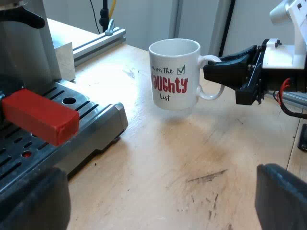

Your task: Remove mug from coffee machine

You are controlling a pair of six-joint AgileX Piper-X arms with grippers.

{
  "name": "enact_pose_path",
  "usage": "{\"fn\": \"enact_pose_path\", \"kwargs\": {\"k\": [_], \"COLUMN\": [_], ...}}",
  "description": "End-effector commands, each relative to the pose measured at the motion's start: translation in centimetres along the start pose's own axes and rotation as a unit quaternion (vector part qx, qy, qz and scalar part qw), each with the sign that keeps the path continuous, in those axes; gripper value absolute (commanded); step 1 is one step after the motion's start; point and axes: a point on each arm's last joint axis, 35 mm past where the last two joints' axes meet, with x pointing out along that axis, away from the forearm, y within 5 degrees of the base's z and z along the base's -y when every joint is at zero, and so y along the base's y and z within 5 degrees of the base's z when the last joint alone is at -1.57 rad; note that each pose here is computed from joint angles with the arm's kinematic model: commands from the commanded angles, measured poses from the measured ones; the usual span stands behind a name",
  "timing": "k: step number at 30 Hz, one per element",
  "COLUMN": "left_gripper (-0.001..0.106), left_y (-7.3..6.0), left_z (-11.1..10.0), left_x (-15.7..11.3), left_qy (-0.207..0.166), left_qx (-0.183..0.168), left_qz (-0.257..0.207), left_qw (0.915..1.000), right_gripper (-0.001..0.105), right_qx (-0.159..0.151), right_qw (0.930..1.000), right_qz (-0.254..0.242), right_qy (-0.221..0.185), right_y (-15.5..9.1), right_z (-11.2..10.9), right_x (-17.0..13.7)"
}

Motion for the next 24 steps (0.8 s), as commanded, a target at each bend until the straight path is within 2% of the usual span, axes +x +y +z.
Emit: {"fn": "enact_pose_path", "kwargs": {"k": [1, 12, 18, 24], "left_gripper": [0.08, 0.08, 0.08, 0.08], "left_y": [0.0, 0.0, 0.0, 0.0], "left_z": [0.14, 0.14, 0.14, 0.14], "left_x": [-0.03, -0.03, -0.03, -0.03], "left_qy": [-0.003, -0.003, -0.003, -0.003], "left_qx": [-0.004, -0.004, -0.004, -0.004], "left_qz": [0.006, 0.006, 0.006, 0.006], "left_qw": [1.0, 1.0, 1.0, 1.0], "right_gripper": [0.0, 0.0, 0.0, 0.0], "right_qx": [-0.009, -0.008, -0.016, 0.015], "right_qw": [0.9998, 0.9999, 0.9996, 0.9993], "right_qz": [-0.018, -0.014, 0.023, 0.033], "right_qy": [0.0, 0.0, 0.001, -0.007], "right_y": [-0.15, -0.11, 0.15, -0.02], "right_z": [-0.51, -0.51, -0.46, 0.18], "right_x": [0.02, 0.02, 0.02, 0.47]}}
